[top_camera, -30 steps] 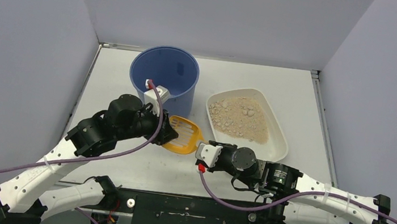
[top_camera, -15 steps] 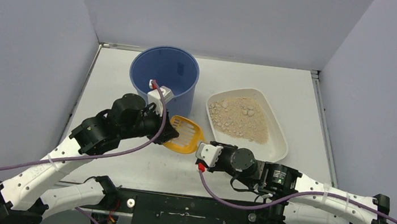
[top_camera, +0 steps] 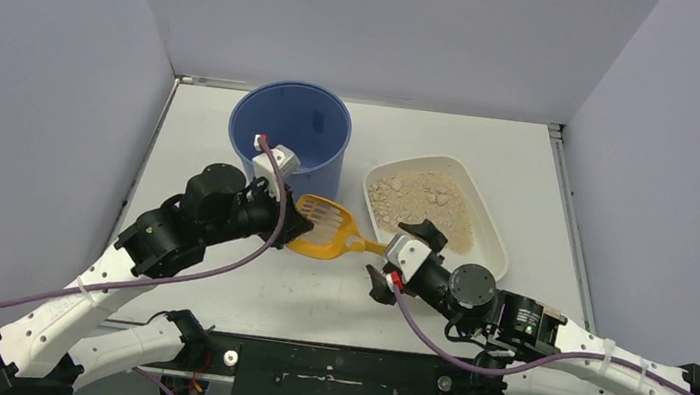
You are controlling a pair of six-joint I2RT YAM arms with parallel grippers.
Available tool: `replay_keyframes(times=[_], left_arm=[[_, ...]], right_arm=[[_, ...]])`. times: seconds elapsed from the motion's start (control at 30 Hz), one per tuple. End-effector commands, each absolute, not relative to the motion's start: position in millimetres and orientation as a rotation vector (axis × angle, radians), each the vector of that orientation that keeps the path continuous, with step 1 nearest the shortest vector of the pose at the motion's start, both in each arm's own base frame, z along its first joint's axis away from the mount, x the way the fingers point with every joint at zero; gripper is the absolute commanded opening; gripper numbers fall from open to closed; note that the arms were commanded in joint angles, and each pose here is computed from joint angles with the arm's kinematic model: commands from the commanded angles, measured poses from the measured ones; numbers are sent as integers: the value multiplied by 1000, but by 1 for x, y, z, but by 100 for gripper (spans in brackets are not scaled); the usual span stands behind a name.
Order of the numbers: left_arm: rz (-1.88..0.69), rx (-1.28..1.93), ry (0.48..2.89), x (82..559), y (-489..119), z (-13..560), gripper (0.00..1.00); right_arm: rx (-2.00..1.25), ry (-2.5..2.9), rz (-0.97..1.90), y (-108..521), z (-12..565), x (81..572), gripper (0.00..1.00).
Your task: Clean the litter box
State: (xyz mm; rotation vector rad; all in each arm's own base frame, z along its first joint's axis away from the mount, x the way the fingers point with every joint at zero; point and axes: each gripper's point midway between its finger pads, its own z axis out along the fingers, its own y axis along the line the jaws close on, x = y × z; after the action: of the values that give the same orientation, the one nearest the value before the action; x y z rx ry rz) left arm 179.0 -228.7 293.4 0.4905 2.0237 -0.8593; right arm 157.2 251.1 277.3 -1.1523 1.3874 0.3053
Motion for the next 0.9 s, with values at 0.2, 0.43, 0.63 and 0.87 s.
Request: replay_keyframes(times=[0.2, 0.43, 0.63, 0.87], left_arm=[[-960, 502, 1798, 204, -227, 331, 0], [-1062, 494, 1697, 209, -229, 348, 0], [-1138, 502, 1670, 214, -238, 349, 0], [-1258, 521, 1576, 212, -245, 363, 0]], right_arm=[[-785, 1572, 474, 237, 319, 218, 92], [-643, 1542, 831, 230, 350, 235, 95], [-590, 1464, 1118, 222, 361, 223, 97], [-559, 1403, 1322, 215, 360, 199, 99]])
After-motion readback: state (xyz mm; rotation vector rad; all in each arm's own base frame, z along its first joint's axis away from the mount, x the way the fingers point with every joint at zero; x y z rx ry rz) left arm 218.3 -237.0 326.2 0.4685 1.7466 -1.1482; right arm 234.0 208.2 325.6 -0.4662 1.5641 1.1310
